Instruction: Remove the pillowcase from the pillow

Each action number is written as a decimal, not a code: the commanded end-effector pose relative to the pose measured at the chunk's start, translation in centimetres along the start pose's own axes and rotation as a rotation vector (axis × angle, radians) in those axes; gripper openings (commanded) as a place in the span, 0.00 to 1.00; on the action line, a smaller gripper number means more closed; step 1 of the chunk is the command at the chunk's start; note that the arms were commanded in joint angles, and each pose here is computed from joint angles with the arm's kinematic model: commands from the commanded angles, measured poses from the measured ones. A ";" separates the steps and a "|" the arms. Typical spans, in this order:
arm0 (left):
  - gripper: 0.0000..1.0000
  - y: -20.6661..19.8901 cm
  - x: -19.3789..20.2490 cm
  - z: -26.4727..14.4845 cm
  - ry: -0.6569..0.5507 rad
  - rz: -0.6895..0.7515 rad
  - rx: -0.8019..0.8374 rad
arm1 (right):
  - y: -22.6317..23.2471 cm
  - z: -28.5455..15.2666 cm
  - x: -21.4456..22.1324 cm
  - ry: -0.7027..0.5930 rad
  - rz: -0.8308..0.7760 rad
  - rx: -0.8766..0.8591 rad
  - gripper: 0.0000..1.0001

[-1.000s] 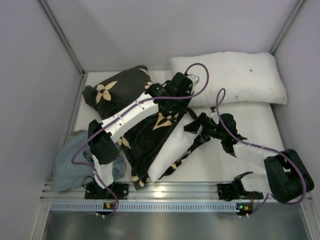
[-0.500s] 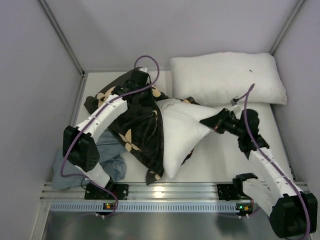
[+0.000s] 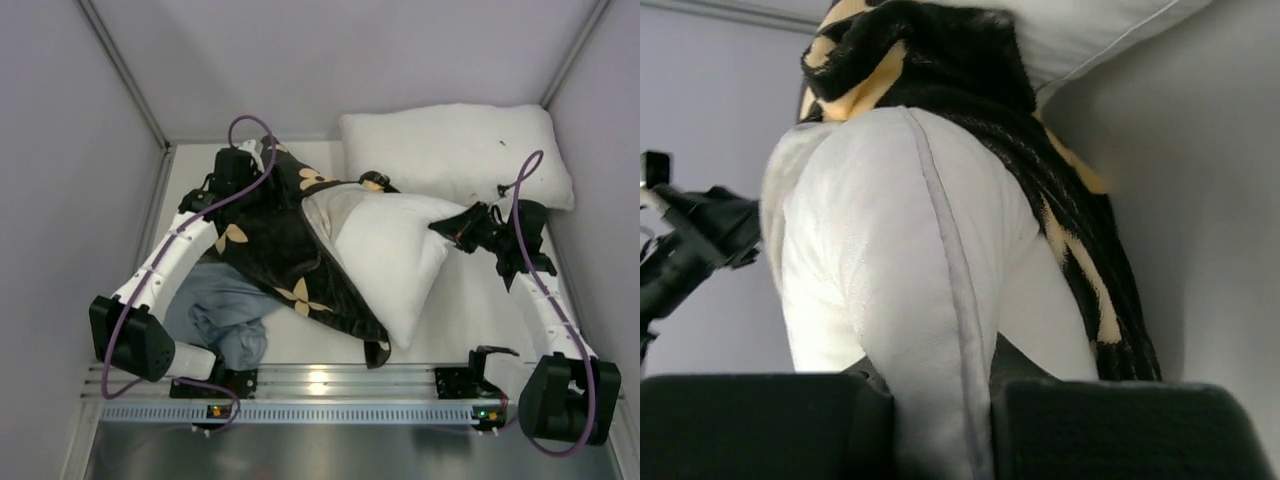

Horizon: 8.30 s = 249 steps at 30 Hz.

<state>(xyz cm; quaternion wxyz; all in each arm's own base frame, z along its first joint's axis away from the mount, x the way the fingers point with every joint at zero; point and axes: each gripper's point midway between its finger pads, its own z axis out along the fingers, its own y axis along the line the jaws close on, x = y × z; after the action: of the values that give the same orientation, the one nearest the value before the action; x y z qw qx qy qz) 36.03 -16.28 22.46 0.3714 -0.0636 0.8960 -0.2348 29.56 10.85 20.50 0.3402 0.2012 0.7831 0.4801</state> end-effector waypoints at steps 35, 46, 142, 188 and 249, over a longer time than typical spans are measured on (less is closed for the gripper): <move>0.99 -11.7 27.5 -3.4 0.311 0.477 0.198 | 0.5 0.4 4.2 0.097 -0.315 0.173 1.00; 0.32 -4.3 26.9 -2.0 0.201 0.503 -0.101 | 1.5 0.7 2.5 0.107 -0.307 0.136 1.00; 0.99 -12.2 -0.7 -7.4 -0.095 0.203 0.412 | 0.7 -3.6 6.5 0.046 -0.351 0.122 0.00; 0.00 8.4 -9.9 -4.5 -0.299 -0.044 -0.446 | 10.8 -9.4 -5.1 -0.464 -0.393 0.218 0.00; 0.00 3.9 20.0 -3.0 0.088 0.277 -0.404 | 20.7 -20.6 -24.2 -0.845 -0.287 -0.016 0.00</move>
<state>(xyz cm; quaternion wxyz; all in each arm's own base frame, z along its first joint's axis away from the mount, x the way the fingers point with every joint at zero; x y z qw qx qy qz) 21.95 -23.94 13.49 0.3879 -0.0350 0.9105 -0.1388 32.40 -8.02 47.12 0.6279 0.3295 0.6440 0.2872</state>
